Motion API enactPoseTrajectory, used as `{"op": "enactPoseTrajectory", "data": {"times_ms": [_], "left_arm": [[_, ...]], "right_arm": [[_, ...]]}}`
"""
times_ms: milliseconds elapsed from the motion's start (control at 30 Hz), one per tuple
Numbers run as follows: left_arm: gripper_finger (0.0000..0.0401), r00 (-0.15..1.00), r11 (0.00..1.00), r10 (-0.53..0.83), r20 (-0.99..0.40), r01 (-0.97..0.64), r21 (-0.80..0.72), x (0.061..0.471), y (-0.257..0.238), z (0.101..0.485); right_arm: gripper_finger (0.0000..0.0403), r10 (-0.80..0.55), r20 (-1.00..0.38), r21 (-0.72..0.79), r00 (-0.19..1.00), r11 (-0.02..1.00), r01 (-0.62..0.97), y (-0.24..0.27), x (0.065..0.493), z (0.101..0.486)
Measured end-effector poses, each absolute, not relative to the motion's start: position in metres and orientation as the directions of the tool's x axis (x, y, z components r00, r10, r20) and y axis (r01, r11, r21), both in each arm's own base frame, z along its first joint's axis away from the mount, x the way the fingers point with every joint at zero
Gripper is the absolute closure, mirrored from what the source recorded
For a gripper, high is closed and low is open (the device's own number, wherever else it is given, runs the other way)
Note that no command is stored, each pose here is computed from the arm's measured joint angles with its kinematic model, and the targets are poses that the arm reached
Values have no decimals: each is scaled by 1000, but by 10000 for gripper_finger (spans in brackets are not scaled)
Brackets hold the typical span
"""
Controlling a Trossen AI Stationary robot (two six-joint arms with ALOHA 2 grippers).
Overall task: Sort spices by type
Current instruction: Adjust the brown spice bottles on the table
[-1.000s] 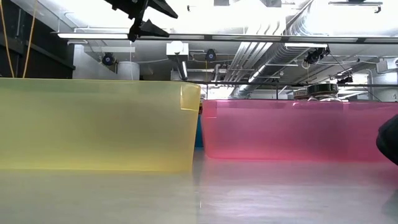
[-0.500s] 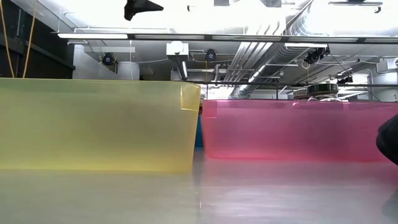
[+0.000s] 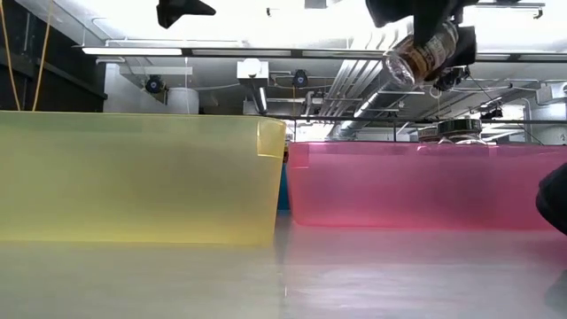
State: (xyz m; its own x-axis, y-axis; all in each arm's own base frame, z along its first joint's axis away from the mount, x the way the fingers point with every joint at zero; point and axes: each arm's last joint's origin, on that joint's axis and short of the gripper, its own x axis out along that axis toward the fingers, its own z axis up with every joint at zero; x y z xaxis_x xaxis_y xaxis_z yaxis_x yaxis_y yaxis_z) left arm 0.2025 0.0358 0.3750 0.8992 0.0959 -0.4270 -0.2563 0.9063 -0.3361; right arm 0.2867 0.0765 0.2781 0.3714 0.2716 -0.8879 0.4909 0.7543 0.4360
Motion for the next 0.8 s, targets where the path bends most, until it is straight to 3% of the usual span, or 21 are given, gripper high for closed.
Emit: {"op": "enactPoseTrajectory", "data": {"times_ms": [800], "left_arm": [[123, 885, 921, 146, -443, -285, -266, 222, 23, 365]], "right_arm": [[219, 246, -889, 407, 387, 811, 420, 68, 289, 278]]}}
